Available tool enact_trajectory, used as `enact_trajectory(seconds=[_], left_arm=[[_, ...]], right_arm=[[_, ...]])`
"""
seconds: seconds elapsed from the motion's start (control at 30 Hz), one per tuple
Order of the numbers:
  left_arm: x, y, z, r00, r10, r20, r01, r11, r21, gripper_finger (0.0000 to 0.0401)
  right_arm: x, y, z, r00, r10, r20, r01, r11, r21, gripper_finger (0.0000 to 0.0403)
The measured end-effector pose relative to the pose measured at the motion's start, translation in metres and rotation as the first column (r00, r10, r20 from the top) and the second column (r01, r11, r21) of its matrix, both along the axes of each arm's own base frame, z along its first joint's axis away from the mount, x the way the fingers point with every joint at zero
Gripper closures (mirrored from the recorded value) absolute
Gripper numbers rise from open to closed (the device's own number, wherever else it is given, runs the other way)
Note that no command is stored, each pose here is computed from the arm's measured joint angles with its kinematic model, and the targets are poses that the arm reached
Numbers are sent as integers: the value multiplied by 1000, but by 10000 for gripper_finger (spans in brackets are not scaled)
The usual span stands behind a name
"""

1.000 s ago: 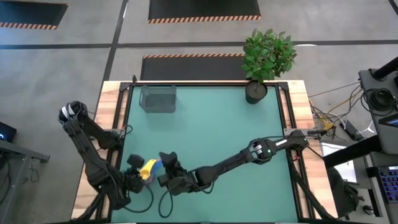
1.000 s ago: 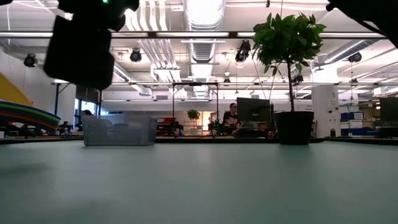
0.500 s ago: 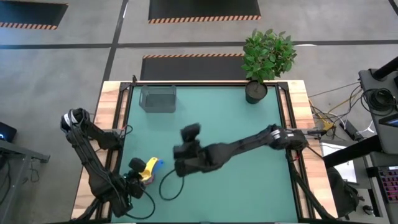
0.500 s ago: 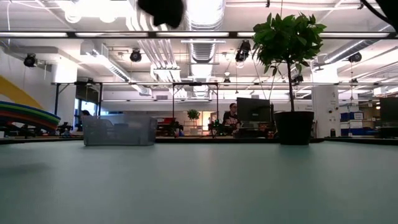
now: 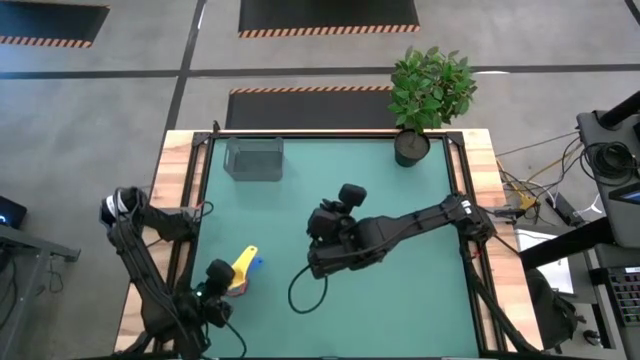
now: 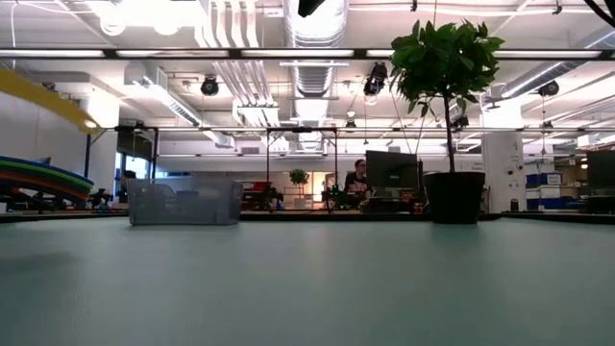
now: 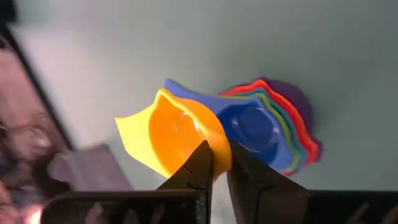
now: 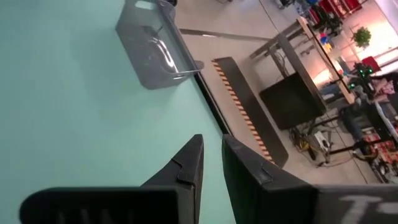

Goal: Nest measuring cups in basket
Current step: Stack the yellow measuring cup on top of the blue measuring cup

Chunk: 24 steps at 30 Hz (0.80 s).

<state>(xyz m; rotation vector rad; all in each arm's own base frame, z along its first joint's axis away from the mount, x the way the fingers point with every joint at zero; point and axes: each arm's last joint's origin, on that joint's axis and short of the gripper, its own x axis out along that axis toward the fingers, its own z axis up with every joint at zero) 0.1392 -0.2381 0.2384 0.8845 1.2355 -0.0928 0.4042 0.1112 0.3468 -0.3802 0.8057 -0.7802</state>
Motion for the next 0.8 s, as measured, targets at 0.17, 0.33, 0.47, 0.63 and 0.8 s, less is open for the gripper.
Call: enact_trajectory(seconds=[0.17,0.33,0.47,0.63,0.8], left_arm=[[-1,-5,-11,994,-99,-34,102,991,84,389],[-2,-3,-11,997,-62,-42,64,996,55,380],[-3,-5,-15,995,-46,-86,46,999,3,374],[-3,-6,-21,997,-38,-70,36,999,-31,372],[-4,-5,-23,997,-27,-73,26,999,-21,371]], right_arm=[[1,1,-2,1000,0,-4,0,1000,-7,355],[2,3,-5,1000,2,-10,-2,1000,-10,355],[2,3,-5,1000,2,-10,-2,1000,-10,355],[2,4,-5,1000,3,-9,-4,1000,-11,355],[2,4,-5,1000,4,-8,-4,1000,-10,355]])
